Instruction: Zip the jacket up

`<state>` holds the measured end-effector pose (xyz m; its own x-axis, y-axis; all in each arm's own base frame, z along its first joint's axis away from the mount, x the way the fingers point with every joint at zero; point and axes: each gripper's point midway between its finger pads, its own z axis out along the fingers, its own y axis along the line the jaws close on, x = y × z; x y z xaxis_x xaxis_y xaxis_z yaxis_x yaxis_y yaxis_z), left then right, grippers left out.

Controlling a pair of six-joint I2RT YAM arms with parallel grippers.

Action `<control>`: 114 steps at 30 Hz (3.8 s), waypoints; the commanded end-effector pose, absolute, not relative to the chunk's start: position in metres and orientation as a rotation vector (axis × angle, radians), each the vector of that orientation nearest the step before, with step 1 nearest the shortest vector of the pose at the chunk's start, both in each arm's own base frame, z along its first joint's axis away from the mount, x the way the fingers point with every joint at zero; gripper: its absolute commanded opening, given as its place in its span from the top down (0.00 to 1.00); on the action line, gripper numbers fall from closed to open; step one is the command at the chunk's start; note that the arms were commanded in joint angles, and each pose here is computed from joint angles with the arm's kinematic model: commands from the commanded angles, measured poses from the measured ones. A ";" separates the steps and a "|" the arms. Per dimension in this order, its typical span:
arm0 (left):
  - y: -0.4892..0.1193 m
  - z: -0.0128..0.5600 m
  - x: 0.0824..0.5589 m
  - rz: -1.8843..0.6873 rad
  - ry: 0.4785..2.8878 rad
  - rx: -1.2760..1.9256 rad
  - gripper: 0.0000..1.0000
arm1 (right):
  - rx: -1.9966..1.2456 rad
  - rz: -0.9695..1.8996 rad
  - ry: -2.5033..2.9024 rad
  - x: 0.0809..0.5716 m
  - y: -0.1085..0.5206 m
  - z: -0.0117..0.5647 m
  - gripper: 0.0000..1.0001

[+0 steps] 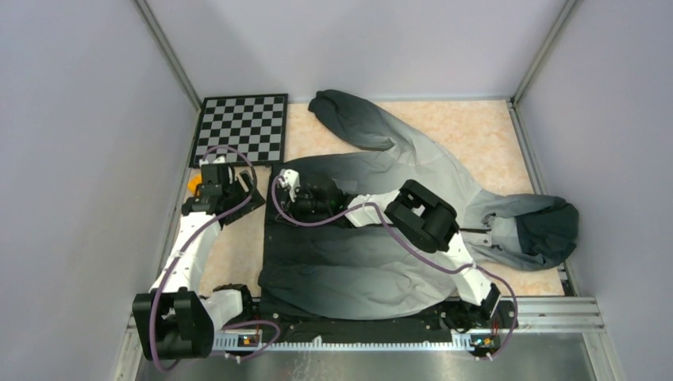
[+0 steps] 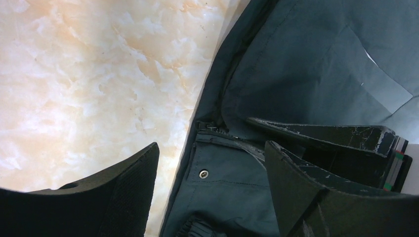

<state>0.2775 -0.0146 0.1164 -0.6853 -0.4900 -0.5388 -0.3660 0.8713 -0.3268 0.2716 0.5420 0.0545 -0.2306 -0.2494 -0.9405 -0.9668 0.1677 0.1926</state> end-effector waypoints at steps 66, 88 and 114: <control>-0.050 0.031 0.267 -0.550 2.387 -0.719 0.67 | -1.029 1.590 1.877 0.282 0.520 0.099 1.00; -0.058 0.040 0.281 -0.839 2.197 -0.697 0.65 | -0.948 1.609 2.049 0.292 0.522 0.076 1.00; -0.107 0.110 0.244 -1.112 1.870 -0.070 1.00 | -0.941 1.797 1.861 0.313 0.489 0.109 1.00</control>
